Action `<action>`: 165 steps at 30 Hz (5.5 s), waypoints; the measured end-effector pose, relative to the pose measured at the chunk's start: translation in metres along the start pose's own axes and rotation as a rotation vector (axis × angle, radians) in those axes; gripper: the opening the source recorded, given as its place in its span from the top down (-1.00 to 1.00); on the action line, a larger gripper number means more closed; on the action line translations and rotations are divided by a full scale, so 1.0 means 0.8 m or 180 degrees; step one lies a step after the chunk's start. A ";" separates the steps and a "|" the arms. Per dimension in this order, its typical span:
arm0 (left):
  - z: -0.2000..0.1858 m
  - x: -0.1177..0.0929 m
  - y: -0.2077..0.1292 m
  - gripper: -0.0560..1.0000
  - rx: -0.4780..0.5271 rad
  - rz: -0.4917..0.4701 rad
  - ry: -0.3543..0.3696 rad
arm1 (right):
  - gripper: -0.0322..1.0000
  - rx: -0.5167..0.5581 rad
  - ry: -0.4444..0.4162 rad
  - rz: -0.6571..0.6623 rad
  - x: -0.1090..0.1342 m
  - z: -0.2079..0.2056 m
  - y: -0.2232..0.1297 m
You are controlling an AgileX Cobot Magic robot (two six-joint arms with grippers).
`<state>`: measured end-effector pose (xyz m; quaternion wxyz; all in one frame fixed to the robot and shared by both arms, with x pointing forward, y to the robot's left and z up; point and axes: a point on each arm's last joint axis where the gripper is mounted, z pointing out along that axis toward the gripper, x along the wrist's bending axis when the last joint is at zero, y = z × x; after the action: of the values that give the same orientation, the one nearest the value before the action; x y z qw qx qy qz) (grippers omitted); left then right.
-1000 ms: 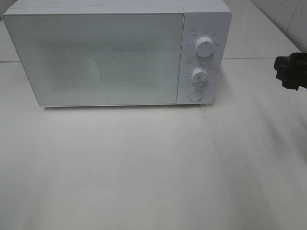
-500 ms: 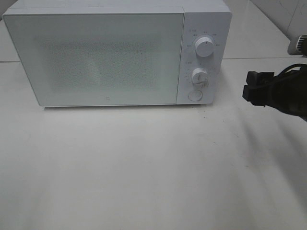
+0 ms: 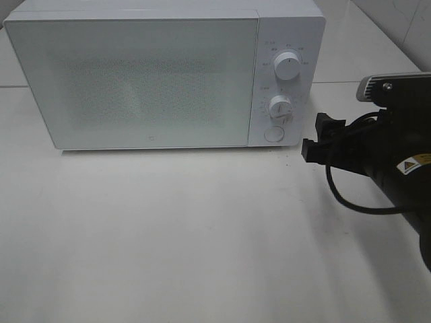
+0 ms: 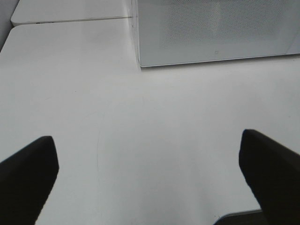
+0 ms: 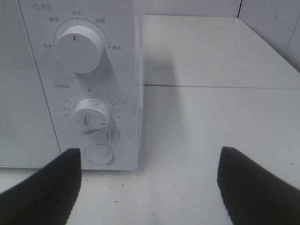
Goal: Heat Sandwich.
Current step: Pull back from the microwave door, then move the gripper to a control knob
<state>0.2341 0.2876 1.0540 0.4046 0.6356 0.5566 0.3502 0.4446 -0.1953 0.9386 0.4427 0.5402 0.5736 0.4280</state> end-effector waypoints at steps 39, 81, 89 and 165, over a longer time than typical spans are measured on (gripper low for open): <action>0.000 0.000 0.000 -0.99 0.0000 0.0000 0.0000 | -0.55 -0.0116 0.0047 0.0115 0.062 0.042 -0.006; 0.000 0.000 0.000 -0.99 0.0000 -0.0006 0.0000 | -0.47 -0.0057 0.0034 0.0097 0.081 0.150 -0.029; 0.000 0.000 0.000 -0.99 0.0000 -0.0006 0.0000 | 0.11 -0.0042 -0.0002 0.0150 0.079 0.150 -0.030; 0.000 0.000 0.000 -0.99 0.0000 -0.0006 0.0000 | 0.09 -0.0126 0.0007 0.5805 0.074 0.151 -0.033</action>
<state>0.2341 0.2876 1.0540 0.4049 0.6350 0.5572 0.3498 0.5544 -0.1358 0.8813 -0.0587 0.7761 -0.0829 0.6224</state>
